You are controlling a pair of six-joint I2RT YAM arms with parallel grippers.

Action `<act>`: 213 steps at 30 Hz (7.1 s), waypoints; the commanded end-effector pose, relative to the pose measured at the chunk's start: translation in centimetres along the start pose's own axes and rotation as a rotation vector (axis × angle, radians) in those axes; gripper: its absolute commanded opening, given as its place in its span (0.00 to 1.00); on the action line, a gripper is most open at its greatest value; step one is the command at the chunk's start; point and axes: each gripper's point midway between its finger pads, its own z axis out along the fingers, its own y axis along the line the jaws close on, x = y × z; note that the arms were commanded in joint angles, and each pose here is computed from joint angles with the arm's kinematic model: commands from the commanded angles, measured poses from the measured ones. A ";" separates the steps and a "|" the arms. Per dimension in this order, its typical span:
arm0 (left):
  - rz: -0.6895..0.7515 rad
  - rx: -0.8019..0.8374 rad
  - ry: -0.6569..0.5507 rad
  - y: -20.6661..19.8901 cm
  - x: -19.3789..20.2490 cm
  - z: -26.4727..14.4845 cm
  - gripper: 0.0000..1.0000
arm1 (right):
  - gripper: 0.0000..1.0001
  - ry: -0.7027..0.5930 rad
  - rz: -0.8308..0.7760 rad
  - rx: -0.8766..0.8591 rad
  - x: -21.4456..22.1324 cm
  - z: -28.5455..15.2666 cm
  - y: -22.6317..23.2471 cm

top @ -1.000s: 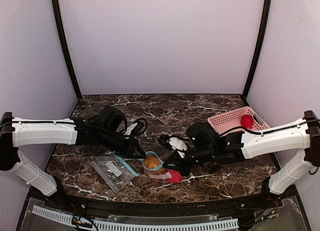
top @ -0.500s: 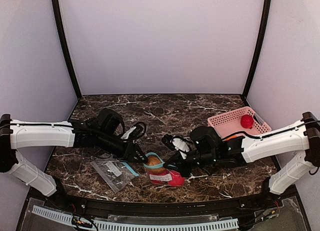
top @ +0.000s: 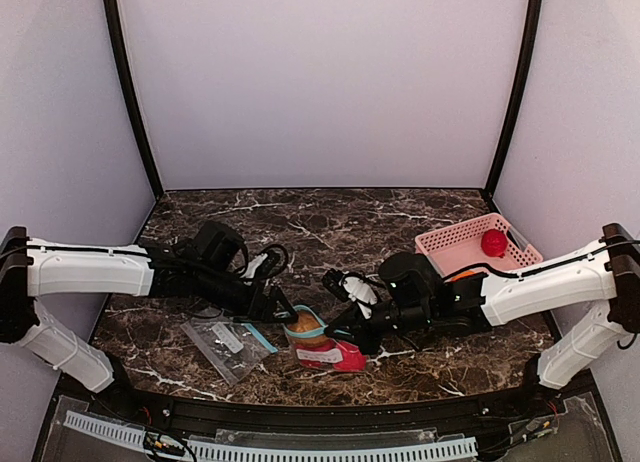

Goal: Place the food in the zip-top bag and seal the zipper
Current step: Pass from the right arm to the left, then adjust the fake vegetable in the zipper food storage bag.

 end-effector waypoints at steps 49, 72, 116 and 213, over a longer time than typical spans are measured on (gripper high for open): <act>0.154 -0.141 -0.206 -1.5 -1.8 -2.2 0.01 | 0.00 -0.040 0.144 0.220 -1.1 -1.9 -2.3; 0.194 -0.010 -0.109 -3.1 0.5 -0.5 0.01 | 0.33 -0.070 0.130 0.113 -3.4 -0.4 0.1; 0.217 -0.029 -0.170 -4.1 -1.4 -1.7 0.01 | 0.64 0.356 0.372 0.487 3.5 1.5 -3.6; 0.222 0.089 -0.136 -5.2 -1.8 -3.0 0.01 | 0.61 0.449 0.355 0.564 4.0 -0.7 -4.0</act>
